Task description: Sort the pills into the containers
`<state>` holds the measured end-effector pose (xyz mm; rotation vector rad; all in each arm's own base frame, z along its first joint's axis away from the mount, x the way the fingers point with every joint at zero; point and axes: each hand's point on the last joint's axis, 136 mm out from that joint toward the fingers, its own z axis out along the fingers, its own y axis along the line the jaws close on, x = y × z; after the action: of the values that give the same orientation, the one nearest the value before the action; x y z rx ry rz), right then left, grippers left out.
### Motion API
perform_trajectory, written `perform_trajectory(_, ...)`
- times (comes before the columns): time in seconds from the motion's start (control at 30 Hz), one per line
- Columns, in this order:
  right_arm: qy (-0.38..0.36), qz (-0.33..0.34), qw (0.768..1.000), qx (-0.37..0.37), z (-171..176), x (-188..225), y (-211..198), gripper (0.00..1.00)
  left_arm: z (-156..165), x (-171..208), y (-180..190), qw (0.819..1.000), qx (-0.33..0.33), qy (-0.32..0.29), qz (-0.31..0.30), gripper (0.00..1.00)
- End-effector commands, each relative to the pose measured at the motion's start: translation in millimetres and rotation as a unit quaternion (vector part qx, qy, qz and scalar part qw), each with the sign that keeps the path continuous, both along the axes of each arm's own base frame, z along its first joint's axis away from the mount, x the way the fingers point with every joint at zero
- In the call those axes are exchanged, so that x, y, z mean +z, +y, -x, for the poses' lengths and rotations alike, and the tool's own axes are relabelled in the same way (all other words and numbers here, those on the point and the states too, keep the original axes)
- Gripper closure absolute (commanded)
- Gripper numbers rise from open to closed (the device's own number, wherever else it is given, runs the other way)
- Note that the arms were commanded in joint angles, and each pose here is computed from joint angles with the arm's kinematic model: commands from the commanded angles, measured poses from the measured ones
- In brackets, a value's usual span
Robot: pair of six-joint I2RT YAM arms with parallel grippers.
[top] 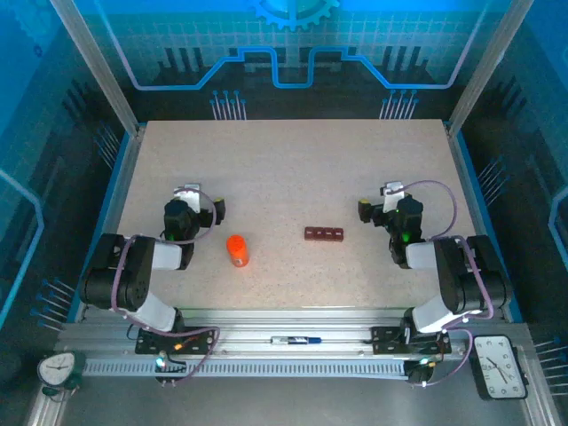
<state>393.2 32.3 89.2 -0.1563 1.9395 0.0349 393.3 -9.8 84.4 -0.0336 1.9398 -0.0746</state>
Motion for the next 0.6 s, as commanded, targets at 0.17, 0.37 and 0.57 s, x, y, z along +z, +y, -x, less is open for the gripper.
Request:
perform_trajectory(0.17, -0.013, 0.001, 1.000, 0.013, -5.7, 8.3, 2.3, 0.00, -5.4, 10.5, 3.3, 1.000, 0.004, -0.015, 0.010, 0.01)
perform_trajectory(0.37, -0.013, -0.001, 1.000, 0.011, -5.9, 8.1, 1.2, 0.00, -6.1, 10.3, 4.1, 1.000, 0.007, -0.013, 0.010, 0.01)
perform_trajectory(0.57, -0.012, -0.001, 1.000, 0.011, -6.0, 8.0, 1.1, 0.00, -6.4, 10.5, 4.1, 1.000, 0.007, -0.013, 0.010, 0.01)
